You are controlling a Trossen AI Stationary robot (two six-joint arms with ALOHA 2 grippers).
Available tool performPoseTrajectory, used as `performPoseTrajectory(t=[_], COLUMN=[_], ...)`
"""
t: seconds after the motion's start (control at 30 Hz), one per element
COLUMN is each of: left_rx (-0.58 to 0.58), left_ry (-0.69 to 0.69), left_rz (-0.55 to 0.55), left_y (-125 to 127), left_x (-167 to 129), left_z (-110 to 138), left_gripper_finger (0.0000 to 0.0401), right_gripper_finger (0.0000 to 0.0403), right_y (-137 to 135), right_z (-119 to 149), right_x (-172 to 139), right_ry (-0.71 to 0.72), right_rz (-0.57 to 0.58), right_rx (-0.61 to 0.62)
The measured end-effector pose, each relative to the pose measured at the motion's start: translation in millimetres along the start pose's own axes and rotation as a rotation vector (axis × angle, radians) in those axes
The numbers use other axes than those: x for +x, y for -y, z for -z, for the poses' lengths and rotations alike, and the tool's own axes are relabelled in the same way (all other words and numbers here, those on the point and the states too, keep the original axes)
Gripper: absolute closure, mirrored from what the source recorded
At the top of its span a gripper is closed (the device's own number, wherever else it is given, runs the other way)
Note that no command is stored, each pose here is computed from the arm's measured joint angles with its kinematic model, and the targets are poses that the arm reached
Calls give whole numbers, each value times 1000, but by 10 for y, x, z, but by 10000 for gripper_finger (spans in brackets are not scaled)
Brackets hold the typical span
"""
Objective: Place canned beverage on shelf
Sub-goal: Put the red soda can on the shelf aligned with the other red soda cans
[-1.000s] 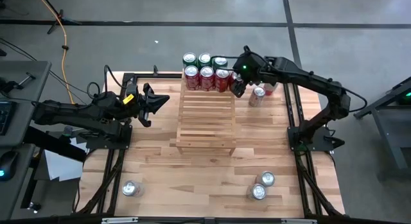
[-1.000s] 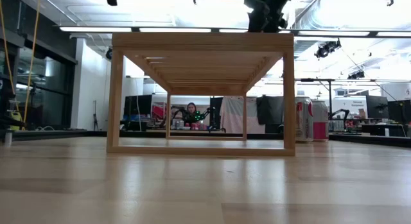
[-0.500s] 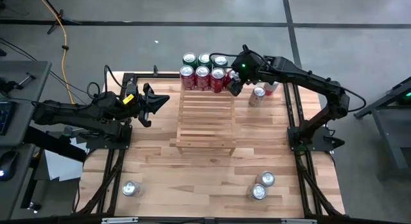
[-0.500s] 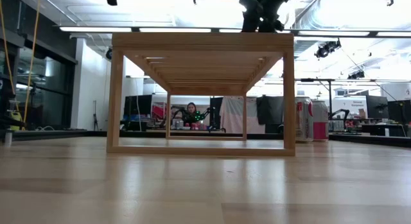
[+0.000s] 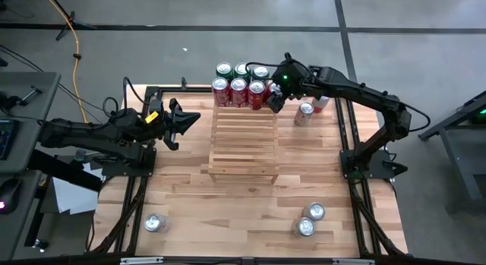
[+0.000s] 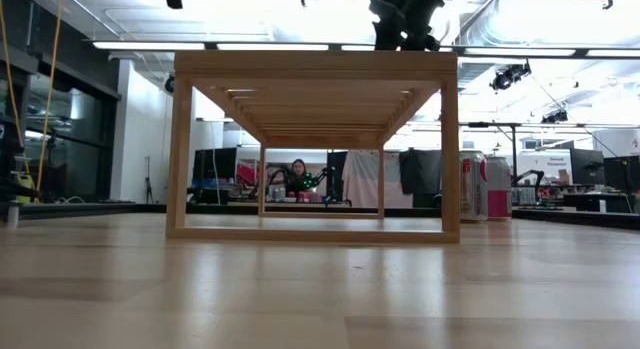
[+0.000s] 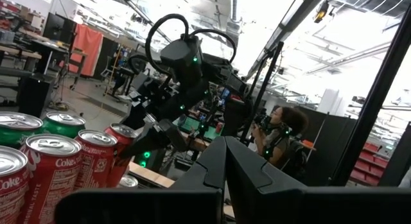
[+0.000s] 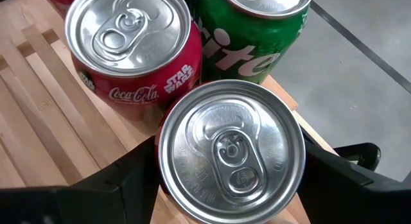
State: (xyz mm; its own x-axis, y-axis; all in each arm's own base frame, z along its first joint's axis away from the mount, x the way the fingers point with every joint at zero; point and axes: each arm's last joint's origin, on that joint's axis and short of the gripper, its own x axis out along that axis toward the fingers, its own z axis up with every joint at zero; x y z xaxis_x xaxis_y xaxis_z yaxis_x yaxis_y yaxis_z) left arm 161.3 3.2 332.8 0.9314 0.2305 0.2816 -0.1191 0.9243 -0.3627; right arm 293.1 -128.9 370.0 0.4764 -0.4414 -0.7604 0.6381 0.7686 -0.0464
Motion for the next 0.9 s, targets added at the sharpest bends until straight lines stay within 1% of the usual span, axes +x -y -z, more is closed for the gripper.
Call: performPoseTrajectory(t=[0.33,0.47,0.53,0.7,0.9], left_rx=[-1,-1,-1,-1,-1], left_ry=[0,0,0,0,0], left_rz=[0,0,0,0,0], left_y=[0,0,0,0,0], left_x=[0,0,0,0,0], left_z=[0,0,0,0,0], left_gripper_finger=[401,401,401,401,401], right_gripper_finger=[120,77,62,54,52], right_y=[-1,-7,-11,-19,-17], right_z=[-2,-5,-7,-10,-11], right_x=[3,10,10,10,6], right_ry=[1,3,5,4,5], right_rz=[-1,-5,-7,-37,-42], right_rx=[0,0,1,2,-16])
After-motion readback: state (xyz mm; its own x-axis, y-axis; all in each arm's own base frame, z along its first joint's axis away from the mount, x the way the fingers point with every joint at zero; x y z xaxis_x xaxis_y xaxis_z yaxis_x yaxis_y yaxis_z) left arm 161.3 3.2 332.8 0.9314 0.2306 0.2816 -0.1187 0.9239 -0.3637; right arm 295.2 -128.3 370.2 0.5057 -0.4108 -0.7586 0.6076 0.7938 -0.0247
